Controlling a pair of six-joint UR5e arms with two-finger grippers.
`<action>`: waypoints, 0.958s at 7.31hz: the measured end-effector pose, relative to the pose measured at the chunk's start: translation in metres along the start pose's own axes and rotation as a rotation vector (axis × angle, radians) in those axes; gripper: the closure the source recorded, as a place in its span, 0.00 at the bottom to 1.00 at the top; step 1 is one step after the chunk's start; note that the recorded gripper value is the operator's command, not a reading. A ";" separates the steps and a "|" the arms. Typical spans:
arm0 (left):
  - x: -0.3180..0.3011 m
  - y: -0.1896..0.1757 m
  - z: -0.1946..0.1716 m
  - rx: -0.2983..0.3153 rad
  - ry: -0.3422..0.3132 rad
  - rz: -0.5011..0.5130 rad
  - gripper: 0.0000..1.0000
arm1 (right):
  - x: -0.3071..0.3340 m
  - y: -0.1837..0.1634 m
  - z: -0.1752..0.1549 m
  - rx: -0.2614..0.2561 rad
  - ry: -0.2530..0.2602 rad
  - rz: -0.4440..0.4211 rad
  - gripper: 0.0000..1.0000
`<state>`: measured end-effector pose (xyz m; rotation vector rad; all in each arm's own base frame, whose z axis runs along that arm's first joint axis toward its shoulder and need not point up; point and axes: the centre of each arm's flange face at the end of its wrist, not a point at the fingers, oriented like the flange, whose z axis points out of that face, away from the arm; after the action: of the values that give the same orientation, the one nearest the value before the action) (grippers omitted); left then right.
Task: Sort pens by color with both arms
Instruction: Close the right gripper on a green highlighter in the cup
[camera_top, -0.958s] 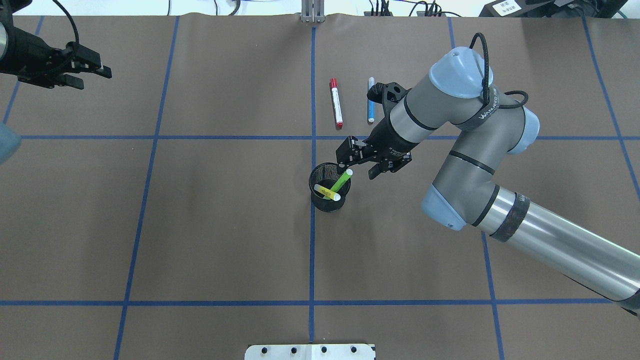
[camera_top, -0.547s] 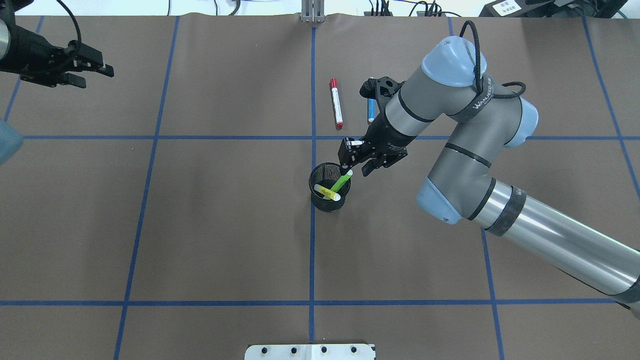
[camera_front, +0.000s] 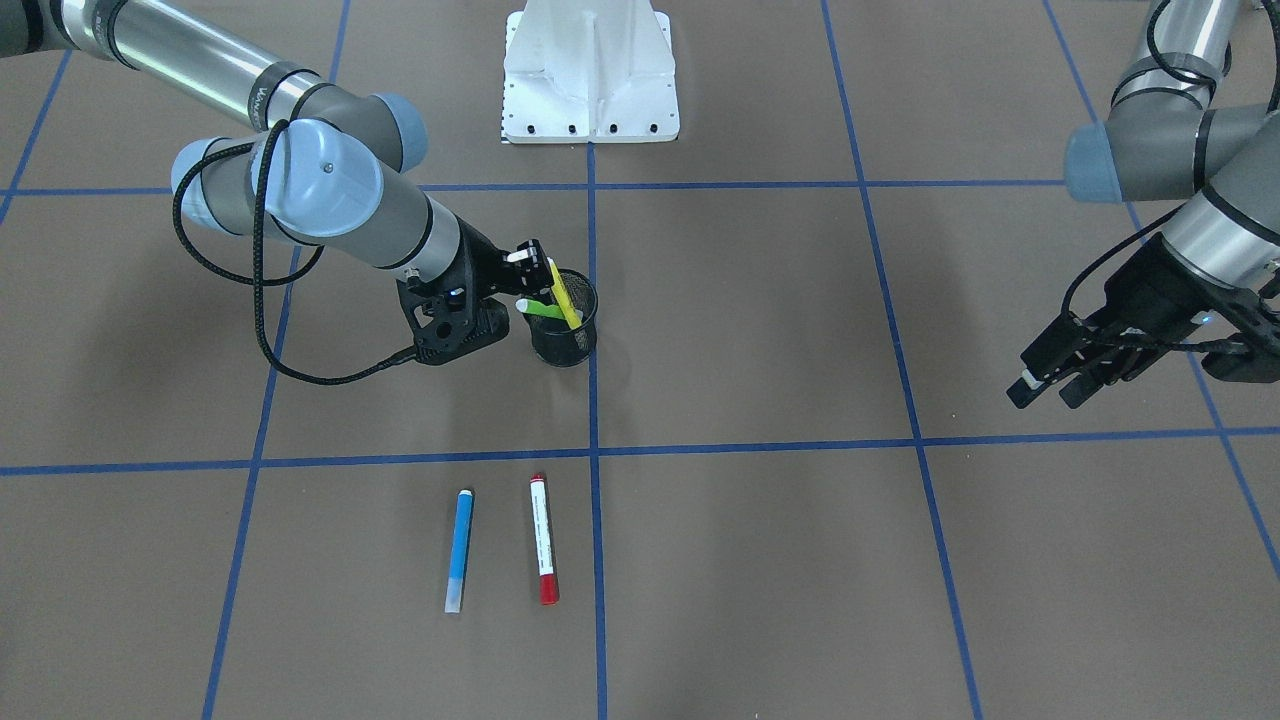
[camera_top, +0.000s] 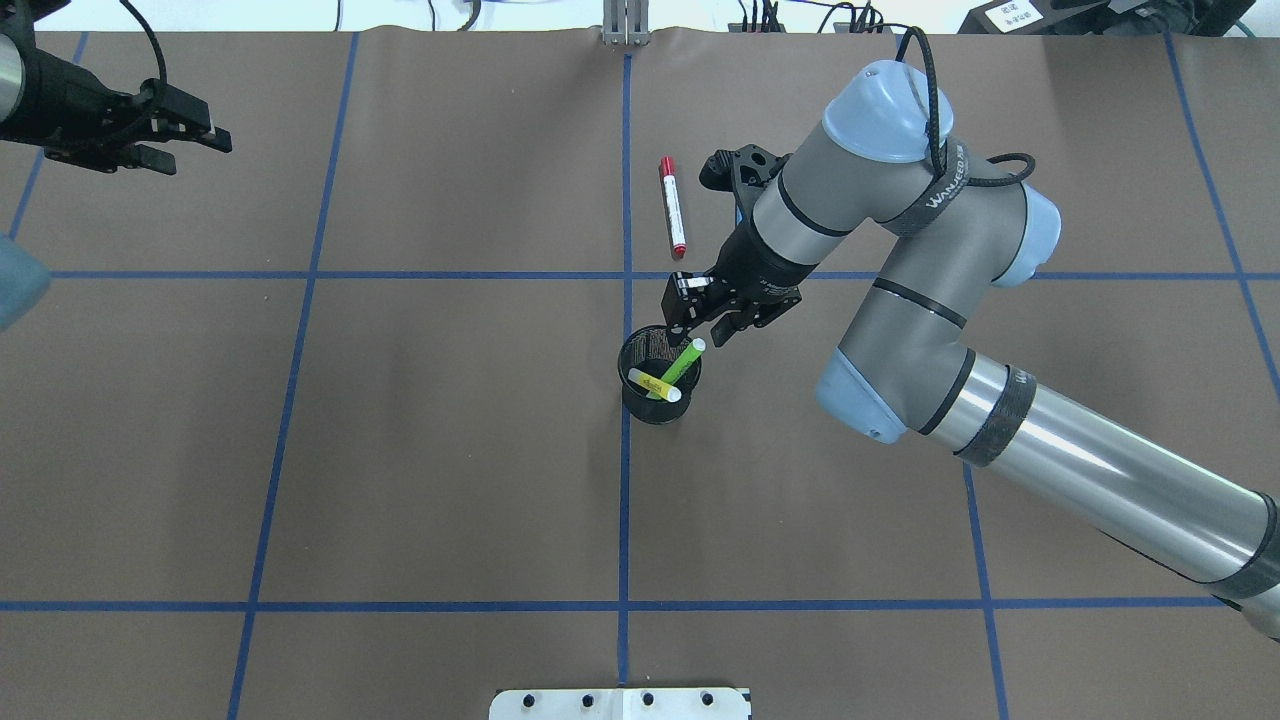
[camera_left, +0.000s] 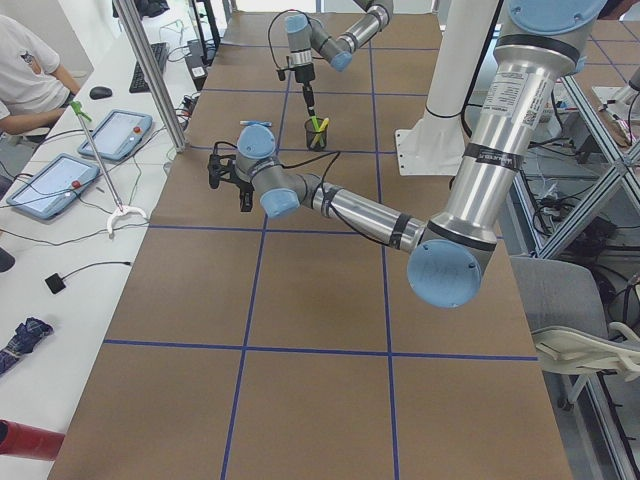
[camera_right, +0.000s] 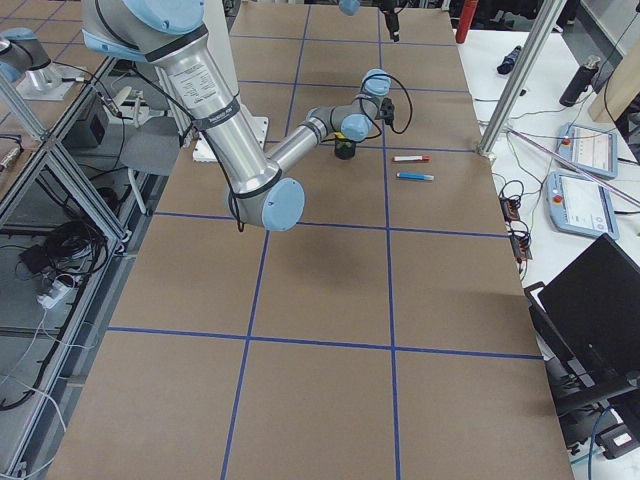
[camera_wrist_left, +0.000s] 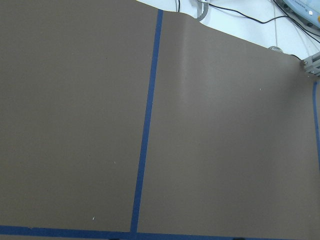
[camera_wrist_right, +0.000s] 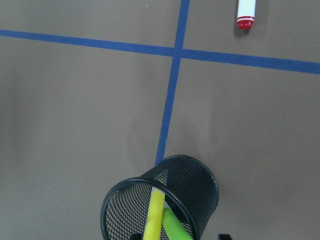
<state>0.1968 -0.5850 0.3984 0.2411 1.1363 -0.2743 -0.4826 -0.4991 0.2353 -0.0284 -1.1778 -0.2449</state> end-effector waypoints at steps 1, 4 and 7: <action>0.001 0.000 0.000 0.000 0.000 0.000 0.19 | 0.000 0.001 0.002 -0.003 0.001 -0.004 0.41; 0.003 -0.001 -0.001 0.001 0.002 0.000 0.19 | 0.003 0.004 0.006 -0.009 0.005 -0.002 0.47; 0.002 -0.001 0.000 0.001 0.002 0.000 0.19 | 0.003 0.005 0.006 -0.023 0.012 0.010 0.60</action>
<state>0.1968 -0.5860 0.3963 0.2424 1.1380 -0.2742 -0.4862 -0.4934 0.2413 -0.0528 -1.1632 -0.2494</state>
